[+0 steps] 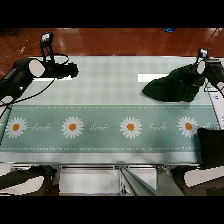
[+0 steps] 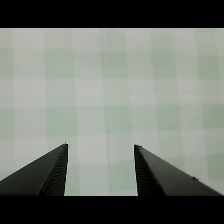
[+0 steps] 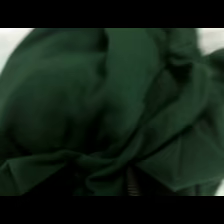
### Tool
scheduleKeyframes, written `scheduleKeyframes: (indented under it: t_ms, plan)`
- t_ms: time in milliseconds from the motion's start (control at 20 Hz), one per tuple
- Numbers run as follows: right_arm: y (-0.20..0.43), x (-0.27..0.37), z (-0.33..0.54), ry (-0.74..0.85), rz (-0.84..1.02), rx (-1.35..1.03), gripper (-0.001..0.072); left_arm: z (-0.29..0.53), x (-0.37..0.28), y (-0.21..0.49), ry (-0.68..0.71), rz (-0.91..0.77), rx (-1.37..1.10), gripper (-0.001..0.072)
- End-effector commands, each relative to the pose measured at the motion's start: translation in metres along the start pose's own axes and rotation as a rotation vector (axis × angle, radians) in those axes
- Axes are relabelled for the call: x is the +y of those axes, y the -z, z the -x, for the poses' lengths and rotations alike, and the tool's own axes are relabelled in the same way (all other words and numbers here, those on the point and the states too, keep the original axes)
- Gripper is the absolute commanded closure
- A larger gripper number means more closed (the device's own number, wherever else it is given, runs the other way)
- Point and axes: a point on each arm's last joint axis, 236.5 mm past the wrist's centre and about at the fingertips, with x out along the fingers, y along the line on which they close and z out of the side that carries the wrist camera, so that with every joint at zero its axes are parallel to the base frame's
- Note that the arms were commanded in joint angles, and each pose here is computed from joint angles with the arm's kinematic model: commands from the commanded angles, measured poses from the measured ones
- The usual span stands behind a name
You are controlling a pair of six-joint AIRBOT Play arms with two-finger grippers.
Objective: Fold the shirts.
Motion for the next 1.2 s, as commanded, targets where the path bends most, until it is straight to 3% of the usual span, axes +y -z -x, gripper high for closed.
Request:
scheduleKeyframes:
  t_ms: [0, 150, 300, 550, 850, 1000, 1150]
  plan:
    - [0.042, 0.019, -0.016, -0.112, 0.074, 0.174, 0.0665, 0.009, 0.003, 0.011, -0.011, -0.001, 0.076, 0.0200]
    - [0.029, 0.049, 0.023, -0.253, 0.168, 0.163, 0.0690, 0.047, 0.036, 0.025, -0.085, -0.093, 0.216, 0.0200]
    - [-0.045, 0.095, 0.126, -0.446, 0.215, -0.105, 0.0690, 0.095, 0.067, 0.061, -0.129, -0.008, 0.339, 0.0200]
    - [-0.119, 0.128, 0.379, -0.673, 0.252, -0.642, 0.0690, 0.134, 0.015, 0.143, 0.097, 0.091, 0.371, 0.0200]
    - [-0.067, 0.140, 0.581, -0.807, 0.406, -0.979, 0.0690, 0.157, -0.005, 0.153, 0.176, 0.103, 0.213, 0.0200]
    - [-0.026, 0.149, 0.623, -0.867, 0.487, -1.027, 0.0690, 0.157, -0.005, 0.151, 0.174, 0.103, 0.206, 0.0200]
    - [0.017, 0.164, 0.607, -0.897, 0.603, -0.875, 0.0690, 0.155, -0.003, 0.143, 0.171, 0.090, 0.169, 0.0200]
